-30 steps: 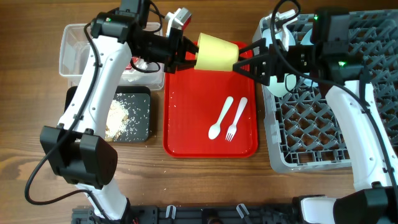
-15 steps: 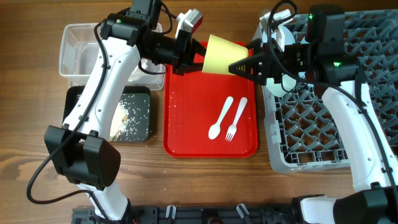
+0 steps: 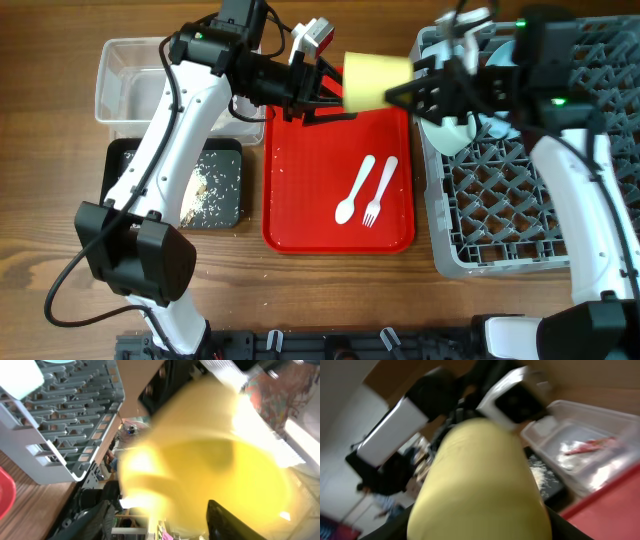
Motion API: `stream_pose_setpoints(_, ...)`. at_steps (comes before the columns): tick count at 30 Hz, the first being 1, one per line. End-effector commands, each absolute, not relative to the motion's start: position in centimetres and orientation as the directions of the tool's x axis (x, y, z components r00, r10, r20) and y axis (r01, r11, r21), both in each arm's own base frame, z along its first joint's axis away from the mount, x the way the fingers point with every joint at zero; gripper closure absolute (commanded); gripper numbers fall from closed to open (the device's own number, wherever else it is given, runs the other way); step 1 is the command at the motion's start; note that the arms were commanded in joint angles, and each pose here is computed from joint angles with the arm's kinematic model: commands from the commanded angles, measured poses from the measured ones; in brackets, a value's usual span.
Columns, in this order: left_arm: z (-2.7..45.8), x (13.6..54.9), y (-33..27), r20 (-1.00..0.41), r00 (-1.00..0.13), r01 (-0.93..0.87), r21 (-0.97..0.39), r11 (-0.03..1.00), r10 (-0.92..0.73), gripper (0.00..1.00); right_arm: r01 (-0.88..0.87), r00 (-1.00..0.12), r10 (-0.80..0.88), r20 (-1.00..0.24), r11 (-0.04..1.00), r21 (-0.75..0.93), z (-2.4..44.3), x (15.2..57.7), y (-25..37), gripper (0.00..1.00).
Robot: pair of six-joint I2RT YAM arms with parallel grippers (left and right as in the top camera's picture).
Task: Sort waste into correct bins and load items into the dishwasher rack
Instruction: 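Carry the yellow cup into the rack with the right gripper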
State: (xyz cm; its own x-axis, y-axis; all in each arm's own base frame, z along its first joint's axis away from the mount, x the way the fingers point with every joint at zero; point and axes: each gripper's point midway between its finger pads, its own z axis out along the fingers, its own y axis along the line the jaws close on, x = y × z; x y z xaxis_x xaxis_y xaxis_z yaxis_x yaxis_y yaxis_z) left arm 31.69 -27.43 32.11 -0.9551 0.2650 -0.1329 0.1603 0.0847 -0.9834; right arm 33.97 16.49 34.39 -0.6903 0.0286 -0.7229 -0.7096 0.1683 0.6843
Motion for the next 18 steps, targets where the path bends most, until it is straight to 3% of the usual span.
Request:
stream_pose_setpoints(1, 32.7, 32.2, -26.7, -0.151, -0.957, 0.171, -0.984, 0.06, 0.248, 0.32, -0.569, -0.723, 0.163, -0.672, 0.413, 0.712, 33.2, 37.0, 10.8, 0.6)
stream_pose_setpoints(6, 32.1, 32.6, -26.7, -0.165, -0.957, 0.193, -0.977, 0.096, 0.239, 0.29, -0.254, -0.769, 0.312, -0.557, 0.651, 0.715, 29.8, 36.7, 3.8, 0.6)
stream_pose_setpoints(12, 29.6, 33.7, -26.4, -0.179, -0.96, 0.23, -0.943, 0.241, 0.213, 0.29, 0.033, -0.761, 0.357, -0.542, 0.855, 0.518, 28.3, 32.2, -0.8, 0.59)
stream_pose_setpoints(18, 26.9, 35.0, -25.5, -0.19, -0.964, 0.251, -0.877, 0.409, 0.184, 0.29, 0.36, -0.732, 0.451, -0.511, 0.893, 0.272, 27.2, 26.3, -5.4, 0.58)
